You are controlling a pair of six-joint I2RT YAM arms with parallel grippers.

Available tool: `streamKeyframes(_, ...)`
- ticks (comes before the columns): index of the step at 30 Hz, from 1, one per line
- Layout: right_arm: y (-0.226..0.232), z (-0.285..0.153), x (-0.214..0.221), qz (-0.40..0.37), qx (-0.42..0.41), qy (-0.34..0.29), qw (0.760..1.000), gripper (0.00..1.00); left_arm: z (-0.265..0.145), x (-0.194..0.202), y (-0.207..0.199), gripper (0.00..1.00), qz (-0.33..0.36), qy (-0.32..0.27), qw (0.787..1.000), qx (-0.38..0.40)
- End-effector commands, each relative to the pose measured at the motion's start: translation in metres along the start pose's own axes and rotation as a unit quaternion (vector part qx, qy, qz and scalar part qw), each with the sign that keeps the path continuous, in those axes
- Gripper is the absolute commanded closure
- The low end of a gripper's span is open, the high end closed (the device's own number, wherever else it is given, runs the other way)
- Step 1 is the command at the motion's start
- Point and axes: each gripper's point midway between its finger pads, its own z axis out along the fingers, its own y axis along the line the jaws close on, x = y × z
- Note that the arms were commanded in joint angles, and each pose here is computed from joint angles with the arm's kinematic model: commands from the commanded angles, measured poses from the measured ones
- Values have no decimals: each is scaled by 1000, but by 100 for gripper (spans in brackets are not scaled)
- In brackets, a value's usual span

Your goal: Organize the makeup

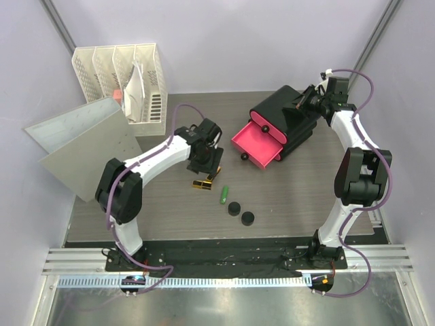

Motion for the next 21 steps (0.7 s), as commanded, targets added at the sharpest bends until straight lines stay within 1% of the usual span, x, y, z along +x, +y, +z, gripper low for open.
streamKeyframes(1, -47, 13, 42, 36, 70, 61, 995, 99, -4, 11, -21, 37, 60, 7, 998, 3)
streamKeyframes(3, -47, 13, 42, 36, 70, 61, 995, 99, -3, 13, -32, 37, 71, 9, 997, 12)
streamKeyframes(4, -47, 13, 43, 36, 70, 62, 995, 99, -3, 20, -47, 37, 84, 16, 996, 30)
streamKeyframes(10, -47, 13, 46, 35, 69, 66, 995, 99, 2, 43, -85, 37, 131, 41, 989, 56)
streamKeyframes(15, -49, 13, 47, 35, 69, 68, 995, 99, 8, 59, -110, 37, 160, 59, 983, 74)
streamKeyframes(20, -51, 13, 51, 36, 70, 72, 994, 99, 14, 69, -128, 37, 186, 71, 977, 81)
streamKeyframes(21, -52, 14, 52, 35, 71, 74, 994, 99, 19, 74, -130, 37, 193, 81, 975, 78)
